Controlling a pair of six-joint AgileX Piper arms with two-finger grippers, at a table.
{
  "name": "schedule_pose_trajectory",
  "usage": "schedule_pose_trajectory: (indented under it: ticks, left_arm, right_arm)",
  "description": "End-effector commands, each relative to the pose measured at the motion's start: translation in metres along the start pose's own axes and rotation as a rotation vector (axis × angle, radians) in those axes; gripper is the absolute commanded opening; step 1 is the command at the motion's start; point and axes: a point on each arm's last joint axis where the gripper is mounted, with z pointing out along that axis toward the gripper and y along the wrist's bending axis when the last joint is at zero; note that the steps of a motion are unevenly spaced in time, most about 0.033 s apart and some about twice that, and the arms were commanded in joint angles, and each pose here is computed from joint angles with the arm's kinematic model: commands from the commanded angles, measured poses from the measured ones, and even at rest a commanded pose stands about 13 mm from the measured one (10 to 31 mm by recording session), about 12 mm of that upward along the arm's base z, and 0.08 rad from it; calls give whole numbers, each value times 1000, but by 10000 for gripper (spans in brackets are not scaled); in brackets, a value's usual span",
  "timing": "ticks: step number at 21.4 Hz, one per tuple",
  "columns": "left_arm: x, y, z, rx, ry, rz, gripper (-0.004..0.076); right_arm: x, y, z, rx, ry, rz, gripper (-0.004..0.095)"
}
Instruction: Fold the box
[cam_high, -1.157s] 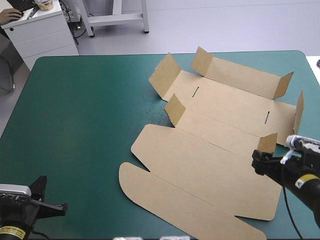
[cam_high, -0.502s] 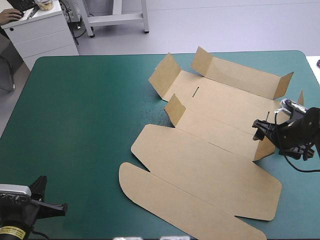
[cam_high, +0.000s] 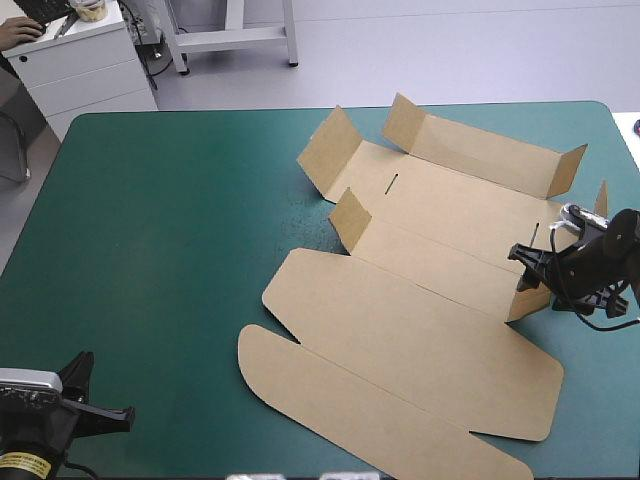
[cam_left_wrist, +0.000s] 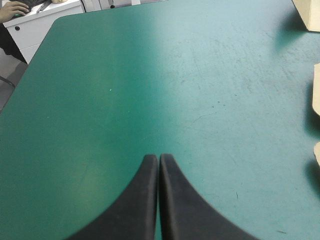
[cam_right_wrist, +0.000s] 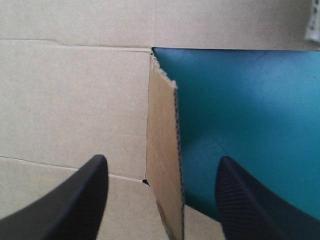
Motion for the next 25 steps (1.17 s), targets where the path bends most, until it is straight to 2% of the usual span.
schedule_pose_trajectory:
  ticks: [1, 7, 11, 15, 17, 20, 24, 25]
  left_arm:
    - [-11, 0, -1, 5, -73, -8, -10]
    - [-11, 0, -1, 5, -73, -8, -10]
    - [-11, 0, -1, 5, -73, -8, -10]
    - [-11, 0, -1, 5, -73, -8, -10]
    - [-11, 0, -1, 5, -73, -8, -10]
    - [-11, 0, -1, 5, -73, -8, -10]
    - [-11, 0, -1, 5, -73, -8, -10]
    - [-11, 0, -1, 5, -73, -8, -10]
  right_arm:
    - [-10, 3, -4, -29, -41, -16, 362]
    - [-12, 7, 7, -75, 4, -31, -3]
    - [-13, 9, 10, -106, 6, -113, -18]
    - [-13, 18, 12, -105, -30, -343, -18]
    - [-20, 40, 20, -103, -28, -511, -18]
    - [-34, 72, 24, -76, -38, -699, -19]
    - [-55, 137, 30, -68, -38, -1131, -19]
    - [-56, 145, 30, -69, -40, -1166, -19]
